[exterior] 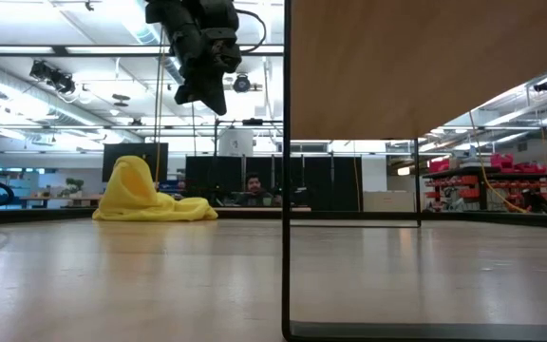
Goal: Stack small to large cups/mugs on shelf
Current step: Put the transparent mug on the shelf
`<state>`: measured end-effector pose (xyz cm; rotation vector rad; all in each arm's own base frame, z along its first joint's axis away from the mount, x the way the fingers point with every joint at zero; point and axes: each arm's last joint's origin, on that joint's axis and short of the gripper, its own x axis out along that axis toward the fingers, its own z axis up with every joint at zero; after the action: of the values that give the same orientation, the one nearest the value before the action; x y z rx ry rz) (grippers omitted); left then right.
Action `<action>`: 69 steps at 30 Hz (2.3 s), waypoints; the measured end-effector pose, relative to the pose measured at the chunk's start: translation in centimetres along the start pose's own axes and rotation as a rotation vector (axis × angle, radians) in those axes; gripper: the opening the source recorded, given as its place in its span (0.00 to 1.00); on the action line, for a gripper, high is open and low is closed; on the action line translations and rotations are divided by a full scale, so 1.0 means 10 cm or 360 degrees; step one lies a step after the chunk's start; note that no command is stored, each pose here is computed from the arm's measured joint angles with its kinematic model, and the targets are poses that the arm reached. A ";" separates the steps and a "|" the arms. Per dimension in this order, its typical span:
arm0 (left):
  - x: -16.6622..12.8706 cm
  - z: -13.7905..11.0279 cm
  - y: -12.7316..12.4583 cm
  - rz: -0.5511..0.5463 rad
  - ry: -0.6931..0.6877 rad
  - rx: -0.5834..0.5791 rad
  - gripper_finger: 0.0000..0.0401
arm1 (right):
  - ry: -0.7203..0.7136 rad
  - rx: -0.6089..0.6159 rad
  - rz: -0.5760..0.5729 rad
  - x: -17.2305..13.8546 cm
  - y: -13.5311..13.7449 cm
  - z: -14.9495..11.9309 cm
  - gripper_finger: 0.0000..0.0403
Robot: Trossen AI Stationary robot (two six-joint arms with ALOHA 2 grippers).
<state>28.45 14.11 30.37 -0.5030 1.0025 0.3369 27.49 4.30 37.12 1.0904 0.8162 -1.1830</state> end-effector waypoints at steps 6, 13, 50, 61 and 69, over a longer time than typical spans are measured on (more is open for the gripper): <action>0.00 0.00 0.00 0.0000 -0.0004 -0.0017 0.06 | 0.0004 -0.0216 0.0158 -0.30 -0.13 0.02 0.19; 0.00 0.00 0.00 -0.0003 -0.0005 -0.0101 0.08 | -0.0013 -0.0550 0.0268 -0.47 -0.56 -0.21 0.16; 0.09 -0.02 -0.78 -0.0259 -0.0187 -0.0193 0.06 | -0.0451 -0.1178 0.0919 0.59 -0.54 -0.81 0.00; 0.09 -0.02 -0.84 -0.0281 -0.0216 -0.0169 0.04 | -0.0470 -0.1184 0.0908 0.69 -0.40 -0.65 0.00; 0.08 -0.01 -0.84 -0.0280 -0.0229 -0.0177 0.06 | -0.0498 -0.1150 0.0957 0.72 -0.30 -0.54 0.00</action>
<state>32.91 7.03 31.65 -0.6540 0.7967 0.2682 26.43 7.16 28.14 0.4686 0.5373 -0.4574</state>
